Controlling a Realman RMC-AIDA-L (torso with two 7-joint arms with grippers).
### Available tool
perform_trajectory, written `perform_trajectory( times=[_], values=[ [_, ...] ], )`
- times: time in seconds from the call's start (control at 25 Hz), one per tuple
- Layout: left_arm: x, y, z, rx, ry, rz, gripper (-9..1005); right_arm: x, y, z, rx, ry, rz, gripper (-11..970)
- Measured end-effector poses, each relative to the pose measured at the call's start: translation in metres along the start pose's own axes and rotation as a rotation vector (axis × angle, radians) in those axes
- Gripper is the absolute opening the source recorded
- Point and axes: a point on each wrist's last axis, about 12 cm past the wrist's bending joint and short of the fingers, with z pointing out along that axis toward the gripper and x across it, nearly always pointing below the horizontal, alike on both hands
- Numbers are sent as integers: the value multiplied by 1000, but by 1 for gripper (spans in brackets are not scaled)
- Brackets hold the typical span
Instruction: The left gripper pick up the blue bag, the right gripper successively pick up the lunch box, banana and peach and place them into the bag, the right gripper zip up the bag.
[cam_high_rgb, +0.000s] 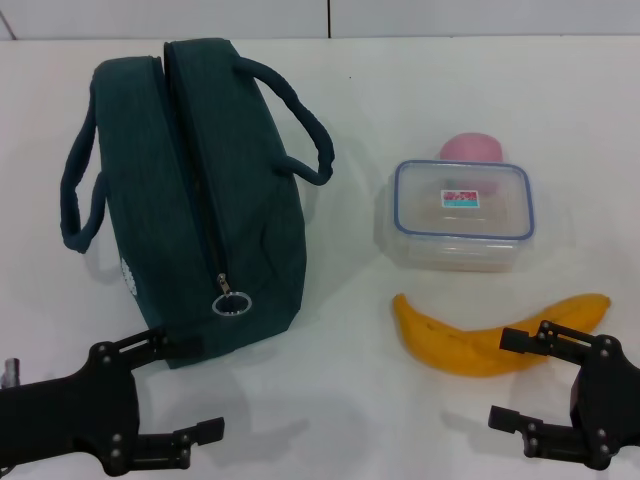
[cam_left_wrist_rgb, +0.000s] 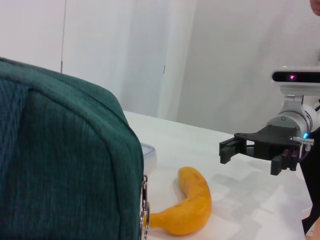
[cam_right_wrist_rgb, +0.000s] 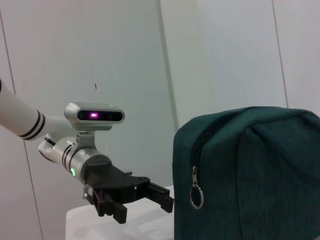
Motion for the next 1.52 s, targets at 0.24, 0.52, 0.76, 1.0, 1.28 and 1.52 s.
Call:
perform_trajectory(
  times=[0.24,0.52,0.76,1.0,1.28,1.52],
  values=[
    [-1,-1,-2,5,-10,-1,894,0,0,0,0,0,0,767],
    [0,-2,-8,-3,1,-79,895,0,0,0,4,-3,-1,767],
    [-8,12,-38,-44,66,-349,891,0,-1,-1,9,-3,-1,767],
    [-38,36,-74,-161,114,-501,885,-1,-2,0,8,-3,-2,767],
    [-74,63,-92,-247,74,-598,879,-1,-2,0,10,-2,3,767],
    [-107,92,-79,-242,55,-759,873,-2,-5,3,7,1,0,767]
  ],
)
